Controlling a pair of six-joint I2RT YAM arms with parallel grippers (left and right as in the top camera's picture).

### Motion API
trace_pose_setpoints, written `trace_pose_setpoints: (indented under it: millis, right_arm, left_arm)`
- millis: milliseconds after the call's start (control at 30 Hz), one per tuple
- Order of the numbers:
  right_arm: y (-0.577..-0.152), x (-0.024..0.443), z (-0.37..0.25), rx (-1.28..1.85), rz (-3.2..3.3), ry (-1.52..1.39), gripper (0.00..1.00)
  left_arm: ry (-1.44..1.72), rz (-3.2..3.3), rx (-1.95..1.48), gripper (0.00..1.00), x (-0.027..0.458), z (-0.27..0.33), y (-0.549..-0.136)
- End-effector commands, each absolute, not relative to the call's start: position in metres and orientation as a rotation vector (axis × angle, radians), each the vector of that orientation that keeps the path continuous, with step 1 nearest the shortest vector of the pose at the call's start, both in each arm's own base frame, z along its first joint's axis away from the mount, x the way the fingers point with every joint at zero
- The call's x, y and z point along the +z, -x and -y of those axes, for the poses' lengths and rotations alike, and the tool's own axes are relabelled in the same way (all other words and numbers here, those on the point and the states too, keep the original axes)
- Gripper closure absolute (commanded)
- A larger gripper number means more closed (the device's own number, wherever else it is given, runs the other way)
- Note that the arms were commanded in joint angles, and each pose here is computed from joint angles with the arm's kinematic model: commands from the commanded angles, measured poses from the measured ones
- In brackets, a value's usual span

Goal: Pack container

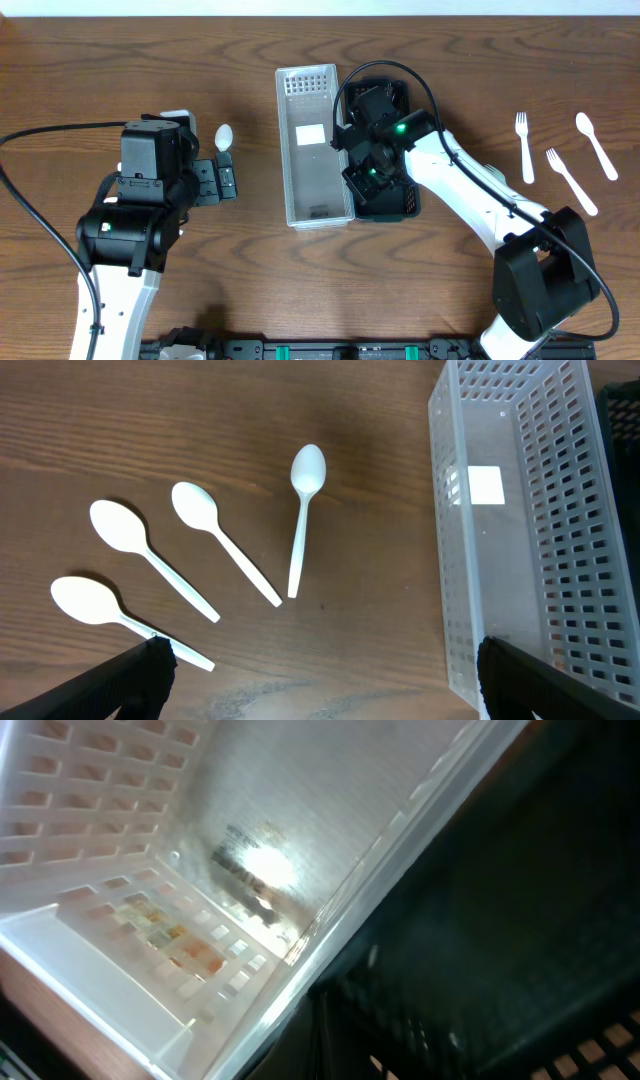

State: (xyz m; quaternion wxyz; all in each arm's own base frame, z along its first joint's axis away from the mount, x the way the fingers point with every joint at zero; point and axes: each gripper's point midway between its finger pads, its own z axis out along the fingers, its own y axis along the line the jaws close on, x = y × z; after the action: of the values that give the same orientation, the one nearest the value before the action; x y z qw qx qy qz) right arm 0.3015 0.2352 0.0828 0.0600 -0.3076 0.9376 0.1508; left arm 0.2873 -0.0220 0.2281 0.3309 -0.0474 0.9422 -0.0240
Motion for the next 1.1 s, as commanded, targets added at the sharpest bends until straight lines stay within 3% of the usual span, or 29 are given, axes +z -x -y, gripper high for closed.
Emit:
trace_pose_setpoints:
  millis: [0, 300, 500, 567, 600, 633, 700, 733, 833, 1067]
  right_arm:
    - [-0.300, 0.086, -0.244, 0.537, -2.842, 0.902, 0.99]
    - [-0.331, 0.082, -0.206, 0.220, -2.845, 0.744, 0.99]
    - [-0.374, 0.133, -0.186, 0.125, -2.707, 0.615, 0.96]
    - [-0.391, 0.165, -0.179, 0.131, -2.634, 0.555, 0.78]
    - [-0.400, 0.182, -0.171, 0.123, -2.595, 0.518, 0.61]
    - [-0.408, 0.197, -0.161, 0.099, -2.562, 0.472, 0.51]
    - [-0.421, 0.220, -0.132, 0.051, -2.517, 0.353, 0.42]
    - [-0.425, 0.228, -0.113, 0.032, -2.508, 0.291, 0.24]
    - [-0.424, 0.225, -0.056, -0.085, -2.556, 0.278, 0.04]
    - [-0.381, 0.159, 0.063, -0.212, -2.865, 0.443, 0.01]
  left_arm:
    - [0.106, -2.443, -0.064, 0.02, 0.237, 0.023, -0.289]
    - [0.106, -2.443, -0.064, 0.02, 0.237, 0.023, -0.289]
    - [0.105, -2.443, -0.063, 0.02, 0.237, 0.023, -0.289]
    - [0.105, -2.443, -0.063, 0.02, 0.237, 0.023, -0.289]
    - [0.105, -2.443, -0.063, 0.02, 0.237, 0.022, -0.289]
    - [0.106, -2.443, -0.064, 0.02, 0.237, 0.023, -0.289]
    - [0.106, -2.443, -0.064, 0.02, 0.237, 0.022, -0.289]
    - [0.106, -2.443, -0.064, 0.02, 0.237, 0.022, -0.289]
    - [0.106, -2.444, -0.064, 0.02, 0.237, 0.022, -0.289]
    - [0.106, -2.443, -0.064, 0.02, 0.237, 0.022, -0.289]
